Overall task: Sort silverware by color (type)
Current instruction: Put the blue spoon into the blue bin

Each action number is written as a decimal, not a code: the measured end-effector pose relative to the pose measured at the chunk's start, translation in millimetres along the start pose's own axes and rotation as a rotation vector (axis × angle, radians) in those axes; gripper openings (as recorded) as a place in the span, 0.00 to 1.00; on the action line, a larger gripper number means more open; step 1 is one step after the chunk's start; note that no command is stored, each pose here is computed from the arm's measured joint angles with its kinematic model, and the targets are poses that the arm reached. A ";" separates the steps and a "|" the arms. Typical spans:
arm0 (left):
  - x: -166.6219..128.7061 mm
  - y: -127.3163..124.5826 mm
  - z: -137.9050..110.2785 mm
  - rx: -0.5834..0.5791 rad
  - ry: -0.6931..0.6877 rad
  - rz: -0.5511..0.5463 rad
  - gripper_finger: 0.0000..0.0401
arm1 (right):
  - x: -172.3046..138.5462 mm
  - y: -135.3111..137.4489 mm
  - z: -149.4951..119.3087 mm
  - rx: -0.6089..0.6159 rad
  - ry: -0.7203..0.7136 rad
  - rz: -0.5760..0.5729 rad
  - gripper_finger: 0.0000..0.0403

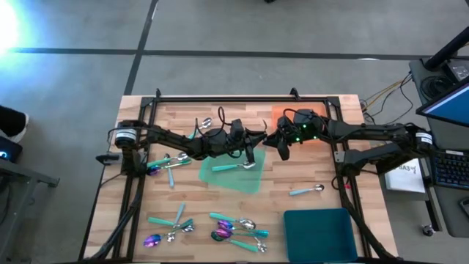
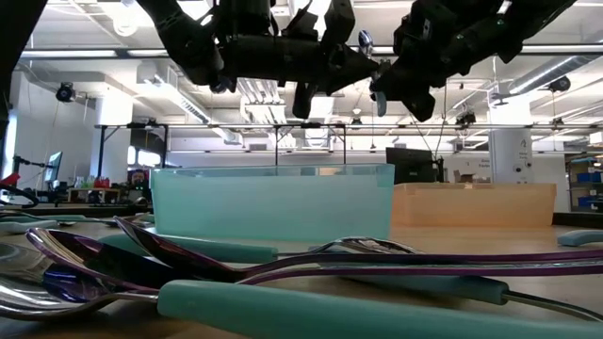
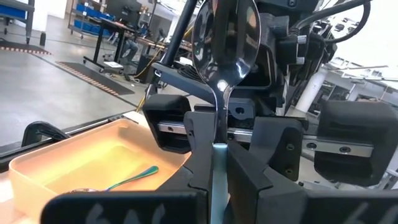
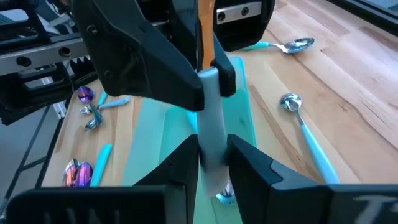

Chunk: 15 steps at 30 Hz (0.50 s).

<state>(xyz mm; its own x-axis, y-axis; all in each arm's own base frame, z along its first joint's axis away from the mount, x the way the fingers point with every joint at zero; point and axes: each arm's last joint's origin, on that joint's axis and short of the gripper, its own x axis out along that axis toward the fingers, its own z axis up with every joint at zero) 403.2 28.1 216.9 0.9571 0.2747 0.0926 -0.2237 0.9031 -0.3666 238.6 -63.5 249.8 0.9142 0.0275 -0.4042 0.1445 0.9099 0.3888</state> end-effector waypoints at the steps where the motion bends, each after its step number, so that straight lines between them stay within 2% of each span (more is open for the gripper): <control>1: 0.0 0.1 0.1 0.001 0.000 0.000 0.03 | 1.2 -0.3 0.2 0.000 -0.003 0.001 0.18; 11: 0.4 1.6 0.6 0.004 0.000 0.002 0.03 | 10.5 -4.1 -2.4 0.006 0.012 -0.003 0.17; 15: 0.5 2.1 0.7 0.000 0.000 0.004 0.03 | 9.4 -3.5 -1.5 -0.006 0.004 -0.001 0.13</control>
<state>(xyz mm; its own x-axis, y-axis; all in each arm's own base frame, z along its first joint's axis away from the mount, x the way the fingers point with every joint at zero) 403.1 30.3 216.8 0.9562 0.2780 0.0917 -0.2271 0.9020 -0.3672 246.2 -65.8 243.4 0.9124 0.0284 -0.4082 0.1431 0.9125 0.3834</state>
